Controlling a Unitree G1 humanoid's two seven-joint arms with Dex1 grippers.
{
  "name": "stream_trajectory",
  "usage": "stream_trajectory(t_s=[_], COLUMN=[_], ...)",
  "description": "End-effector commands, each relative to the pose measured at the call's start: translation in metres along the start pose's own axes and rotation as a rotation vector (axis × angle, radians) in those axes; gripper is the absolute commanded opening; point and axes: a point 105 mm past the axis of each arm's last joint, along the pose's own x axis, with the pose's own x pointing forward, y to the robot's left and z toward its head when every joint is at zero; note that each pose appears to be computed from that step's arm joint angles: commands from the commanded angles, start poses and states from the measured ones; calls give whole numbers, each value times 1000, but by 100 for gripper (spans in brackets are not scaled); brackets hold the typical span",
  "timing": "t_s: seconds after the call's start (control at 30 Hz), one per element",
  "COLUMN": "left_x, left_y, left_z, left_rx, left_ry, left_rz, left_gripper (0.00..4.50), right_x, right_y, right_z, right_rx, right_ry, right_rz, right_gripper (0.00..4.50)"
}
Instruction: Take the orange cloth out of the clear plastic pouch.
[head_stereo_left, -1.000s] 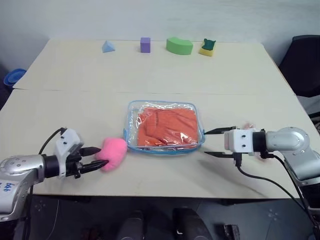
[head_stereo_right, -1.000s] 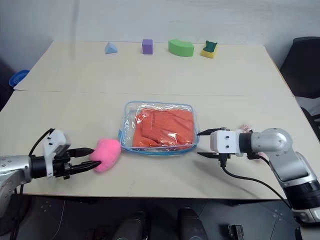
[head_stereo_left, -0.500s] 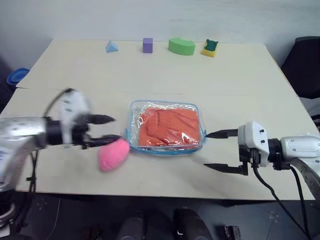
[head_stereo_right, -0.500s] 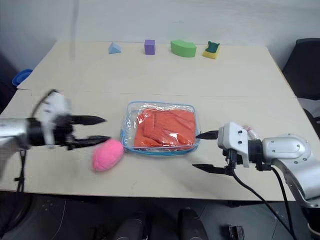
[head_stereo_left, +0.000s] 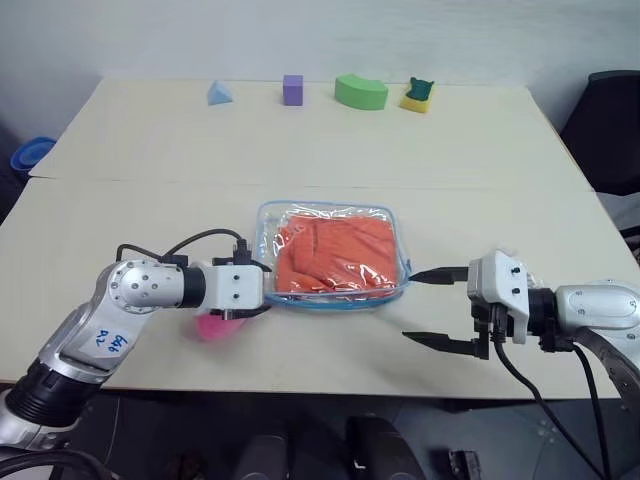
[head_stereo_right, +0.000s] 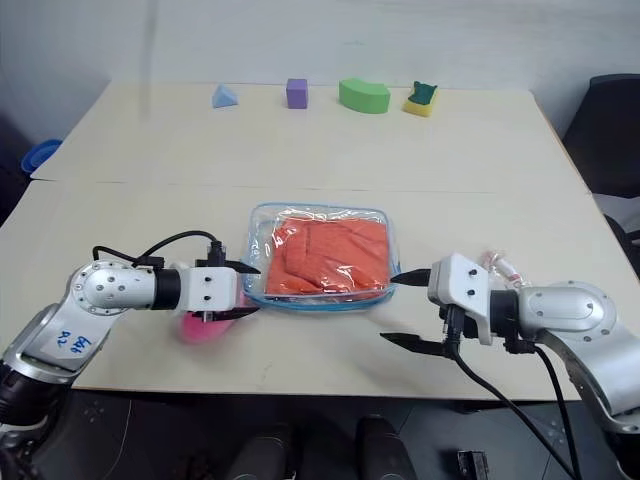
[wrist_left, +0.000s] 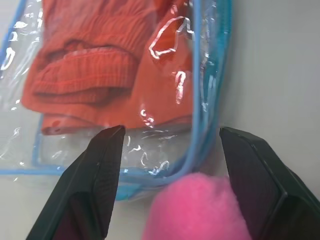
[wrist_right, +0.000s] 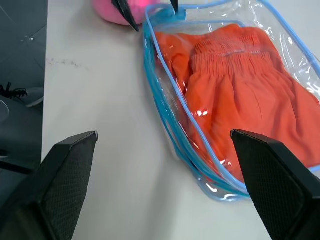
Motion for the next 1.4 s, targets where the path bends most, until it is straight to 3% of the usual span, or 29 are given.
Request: stream_trajectory(t_s=[0.03, 0.3, 0.4, 0.5, 0.77, 0.83, 0.9, 1.07, 1.4], left_x=[-4, -3, -7, -9, 2, 5, 8, 11, 15], left_y=[8, 8, 10, 18, 14, 15, 14, 10, 11], left_z=[5, 12, 37, 46, 51, 53, 55, 58, 64], left_rx=[14, -142, -407, -536, -567, -570, -570, -560, -559], left_ry=[-22, -114, -302, -364, -360, -364, -368, -374, -392], left_rz=[55, 47, 3, 12, 1, 7, -2, -21, -23], left_gripper=[266, 22, 3, 0, 0, 0, 0, 0, 0], right_x=[-2, -1, 1, 6, 45, 56, 66, 79, 99], right_y=[2, 0, 3, 6, -3, -7, -11, -25, -32], right_z=[9, 10, 11, 9, -5, -6, -7, -13, -37], right_rx=[-21, -18, -21, -16, -32, -41, -33, -90, -225], right_ry=[-27, -34, -40, -44, -9, -8, -13, 28, 159], right_rz=[-13, -14, 1, 12, -115, -160, -203, -324, -373], right_gripper=[447, 447, 447, 393, 123, 123, 166, 329, 329])
